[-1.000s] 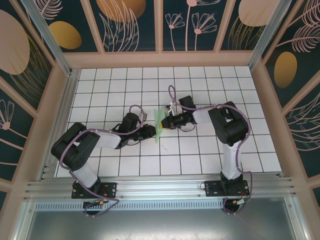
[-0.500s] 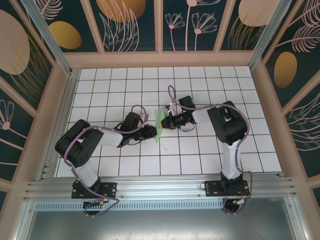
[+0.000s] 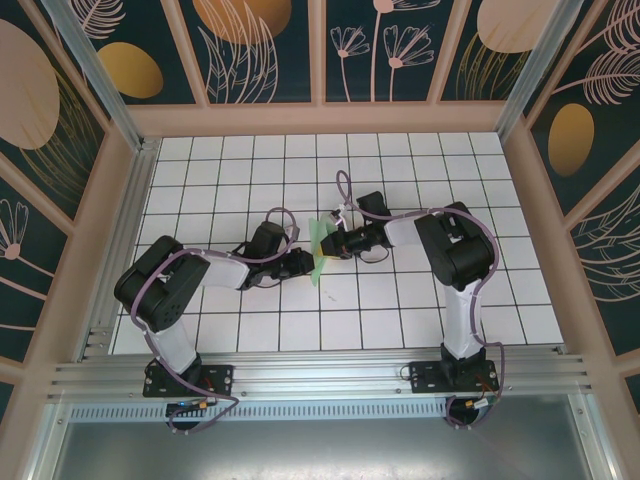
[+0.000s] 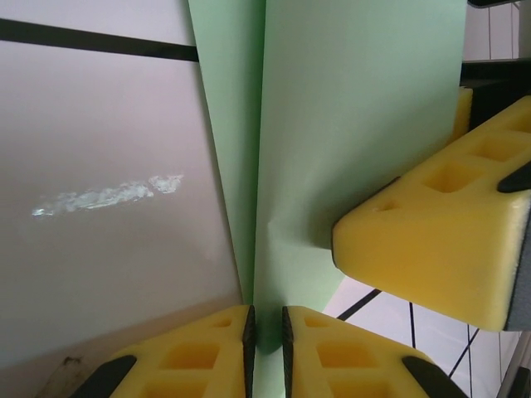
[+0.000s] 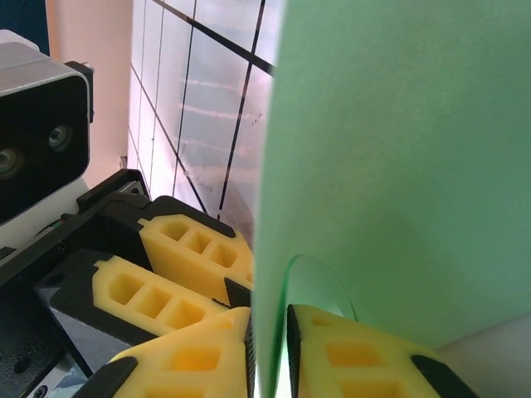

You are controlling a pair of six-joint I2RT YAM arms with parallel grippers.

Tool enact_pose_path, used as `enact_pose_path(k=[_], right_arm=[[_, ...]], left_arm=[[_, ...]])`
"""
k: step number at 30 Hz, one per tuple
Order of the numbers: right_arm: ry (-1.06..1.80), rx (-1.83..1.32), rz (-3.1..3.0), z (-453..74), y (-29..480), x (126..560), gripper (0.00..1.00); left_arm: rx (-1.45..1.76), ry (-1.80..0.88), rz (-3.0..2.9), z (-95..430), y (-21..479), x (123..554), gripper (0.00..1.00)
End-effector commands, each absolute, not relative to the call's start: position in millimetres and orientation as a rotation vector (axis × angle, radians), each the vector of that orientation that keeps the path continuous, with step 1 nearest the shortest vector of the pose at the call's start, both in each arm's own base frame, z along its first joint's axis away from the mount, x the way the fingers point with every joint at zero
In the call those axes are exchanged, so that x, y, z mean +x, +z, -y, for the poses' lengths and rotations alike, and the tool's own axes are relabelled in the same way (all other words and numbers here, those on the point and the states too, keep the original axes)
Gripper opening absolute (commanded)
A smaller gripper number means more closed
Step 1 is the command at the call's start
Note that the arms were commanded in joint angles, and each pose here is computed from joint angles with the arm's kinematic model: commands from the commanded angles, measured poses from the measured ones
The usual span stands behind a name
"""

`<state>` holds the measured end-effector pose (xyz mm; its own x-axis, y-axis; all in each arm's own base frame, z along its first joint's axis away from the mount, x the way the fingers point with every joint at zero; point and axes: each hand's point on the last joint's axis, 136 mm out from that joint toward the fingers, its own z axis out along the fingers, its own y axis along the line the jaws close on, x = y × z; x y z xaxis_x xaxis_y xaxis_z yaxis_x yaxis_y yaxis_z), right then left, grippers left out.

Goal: Fold a paper plane with a square sheet of paper (pick it up from the middle)
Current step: Fold the wing for the fifth time at the center of the table.

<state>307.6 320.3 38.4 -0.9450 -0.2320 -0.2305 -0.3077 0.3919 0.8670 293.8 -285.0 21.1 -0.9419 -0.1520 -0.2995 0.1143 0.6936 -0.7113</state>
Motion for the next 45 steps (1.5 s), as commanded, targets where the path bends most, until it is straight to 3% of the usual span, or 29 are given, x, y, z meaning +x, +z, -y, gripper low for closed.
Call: enact_pose_path(k=[1,34,40,45], right_arm=[[1.604,-0.486,-2.519,-323,47,316,0.25],[1.216,-0.120,-2.500,-300,60,336,0.34],[1.223,-0.163,-2.495,-309,58,335,0.31],[1.167,-0.170,-2.508,-306,52,340,0.20]], left_arm=[[-0.034,-0.989,-2.635,273,3,295,0.21],[-0.014,-0.742,-2.737,263,-11,299,0.26],[-0.015,-0.747,-2.733,263,-10,301,0.25],[-0.013,-0.750,-2.724,265,-7,302,0.26]])
